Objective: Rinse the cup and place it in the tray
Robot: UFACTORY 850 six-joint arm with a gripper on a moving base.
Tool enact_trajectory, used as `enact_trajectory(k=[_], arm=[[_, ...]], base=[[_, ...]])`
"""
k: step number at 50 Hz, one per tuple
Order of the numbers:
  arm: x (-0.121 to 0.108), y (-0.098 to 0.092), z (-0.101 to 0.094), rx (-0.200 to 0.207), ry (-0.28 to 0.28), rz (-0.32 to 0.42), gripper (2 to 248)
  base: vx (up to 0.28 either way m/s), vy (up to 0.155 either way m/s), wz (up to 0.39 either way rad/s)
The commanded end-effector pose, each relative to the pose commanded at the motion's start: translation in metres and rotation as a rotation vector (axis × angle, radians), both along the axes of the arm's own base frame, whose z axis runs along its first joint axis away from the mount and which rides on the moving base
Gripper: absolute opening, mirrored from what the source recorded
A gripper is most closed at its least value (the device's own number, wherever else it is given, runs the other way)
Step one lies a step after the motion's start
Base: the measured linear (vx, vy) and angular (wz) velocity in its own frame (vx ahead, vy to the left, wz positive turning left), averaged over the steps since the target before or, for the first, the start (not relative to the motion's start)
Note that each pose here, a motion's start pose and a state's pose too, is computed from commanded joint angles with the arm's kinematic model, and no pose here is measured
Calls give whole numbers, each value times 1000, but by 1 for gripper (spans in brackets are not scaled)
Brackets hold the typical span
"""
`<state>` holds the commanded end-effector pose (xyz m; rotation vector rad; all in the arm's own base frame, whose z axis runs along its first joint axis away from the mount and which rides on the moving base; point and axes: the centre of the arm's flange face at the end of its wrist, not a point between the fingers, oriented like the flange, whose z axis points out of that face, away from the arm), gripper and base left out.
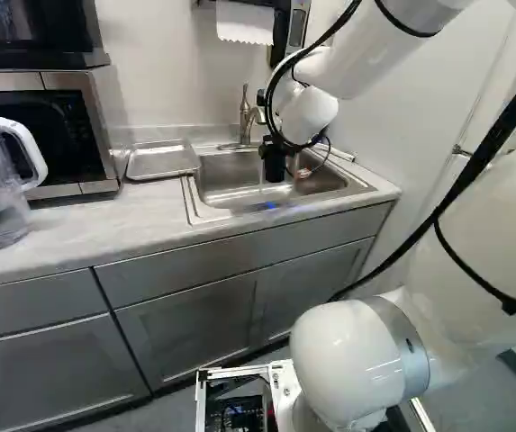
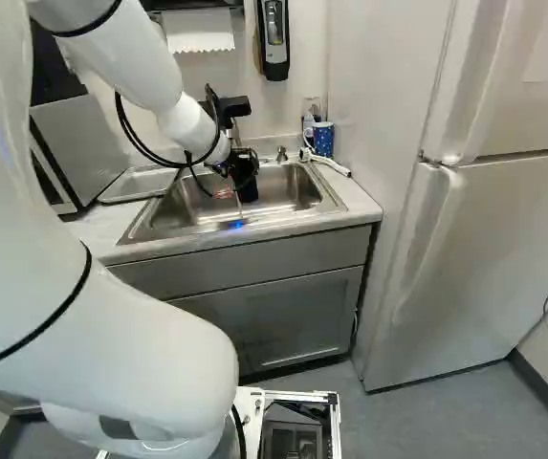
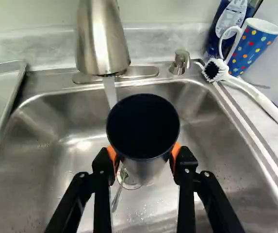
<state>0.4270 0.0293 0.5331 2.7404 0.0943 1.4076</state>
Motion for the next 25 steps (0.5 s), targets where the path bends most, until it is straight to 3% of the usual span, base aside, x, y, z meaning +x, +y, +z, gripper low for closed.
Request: enact_trajectory(k=[25], arm=[[-3,26,1,-7,-12,54,122]], base=[[0,0,0]])
